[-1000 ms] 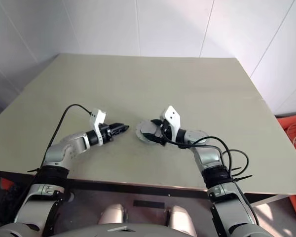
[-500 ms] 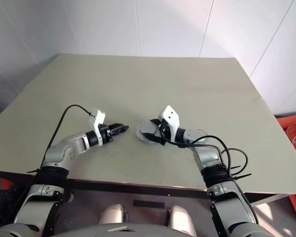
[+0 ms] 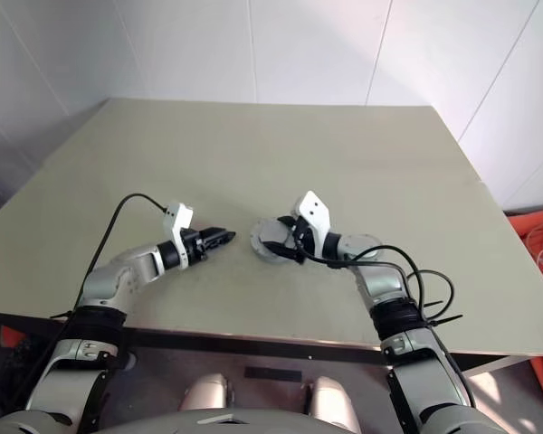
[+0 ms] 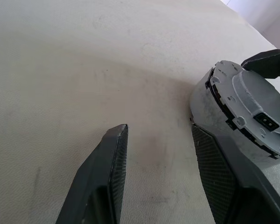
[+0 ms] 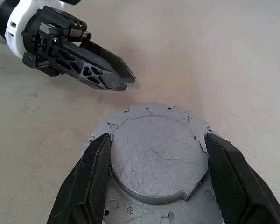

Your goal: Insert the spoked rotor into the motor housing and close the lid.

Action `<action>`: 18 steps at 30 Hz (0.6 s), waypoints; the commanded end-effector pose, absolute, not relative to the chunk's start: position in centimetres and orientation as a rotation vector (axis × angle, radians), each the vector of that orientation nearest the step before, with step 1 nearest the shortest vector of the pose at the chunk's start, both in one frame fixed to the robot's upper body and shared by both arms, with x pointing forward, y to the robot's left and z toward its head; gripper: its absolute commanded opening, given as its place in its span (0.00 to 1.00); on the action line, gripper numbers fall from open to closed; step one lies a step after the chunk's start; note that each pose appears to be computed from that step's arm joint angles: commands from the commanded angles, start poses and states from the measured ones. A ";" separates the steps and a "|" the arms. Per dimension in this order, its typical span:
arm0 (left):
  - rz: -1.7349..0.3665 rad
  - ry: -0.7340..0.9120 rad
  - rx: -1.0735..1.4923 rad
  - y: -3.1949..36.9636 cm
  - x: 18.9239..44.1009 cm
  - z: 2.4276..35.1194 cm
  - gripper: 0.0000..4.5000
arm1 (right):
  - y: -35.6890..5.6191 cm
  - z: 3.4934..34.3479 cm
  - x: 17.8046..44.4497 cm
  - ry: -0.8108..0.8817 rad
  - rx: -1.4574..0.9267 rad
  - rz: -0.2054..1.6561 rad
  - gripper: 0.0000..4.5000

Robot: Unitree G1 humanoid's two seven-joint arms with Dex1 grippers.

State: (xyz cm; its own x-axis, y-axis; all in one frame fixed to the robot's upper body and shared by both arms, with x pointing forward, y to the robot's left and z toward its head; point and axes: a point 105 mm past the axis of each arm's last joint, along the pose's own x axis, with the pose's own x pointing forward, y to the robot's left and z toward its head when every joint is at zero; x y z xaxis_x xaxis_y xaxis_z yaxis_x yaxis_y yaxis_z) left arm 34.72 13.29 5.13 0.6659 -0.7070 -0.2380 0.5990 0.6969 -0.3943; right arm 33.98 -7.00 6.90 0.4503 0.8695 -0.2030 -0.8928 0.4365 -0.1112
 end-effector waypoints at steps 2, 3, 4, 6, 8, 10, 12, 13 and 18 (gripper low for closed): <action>-0.763 0.320 -0.283 13.3 35.1 7.0 0.51 | -7.5 6.5 34.6 0.134 -0.259 1.075 0.68; -0.762 0.321 -0.283 13.3 35.1 7.0 0.51 | -7.7 6.0 34.7 0.148 -0.270 1.066 0.68; -0.763 0.321 -0.283 13.3 35.0 7.0 0.51 | -7.9 5.7 34.7 0.157 -0.276 1.060 0.68; -0.762 0.320 -0.283 13.3 35.1 7.0 0.51 | -8.0 5.5 34.8 0.162 -0.278 1.059 0.68; -0.761 0.320 -0.283 13.3 35.1 7.0 0.51 | -8.1 5.4 34.8 0.162 -0.279 1.061 0.68; -0.761 0.320 -0.283 13.3 35.1 7.0 0.51 | -8.1 5.4 34.8 0.162 -0.284 1.064 0.68; -0.761 0.320 -0.283 13.3 35.1 7.0 0.51 | -8.1 5.3 34.8 0.163 -0.288 1.066 0.68; -0.761 0.319 -0.283 13.3 35.1 7.0 0.51 | -8.1 5.3 34.8 0.164 -0.288 1.068 0.68; -0.763 0.319 -0.284 13.3 35.0 7.0 0.51 | -8.3 5.2 34.7 0.172 -0.285 1.072 0.68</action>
State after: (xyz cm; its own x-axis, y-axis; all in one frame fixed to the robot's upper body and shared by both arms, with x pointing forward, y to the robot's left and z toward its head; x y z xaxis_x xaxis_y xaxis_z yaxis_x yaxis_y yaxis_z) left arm 34.72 13.32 5.21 0.6681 -0.7058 -0.2355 0.5989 0.6979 -0.3926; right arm 34.52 -7.43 6.12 0.4549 0.8627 -0.2211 -0.8902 0.4339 -0.1385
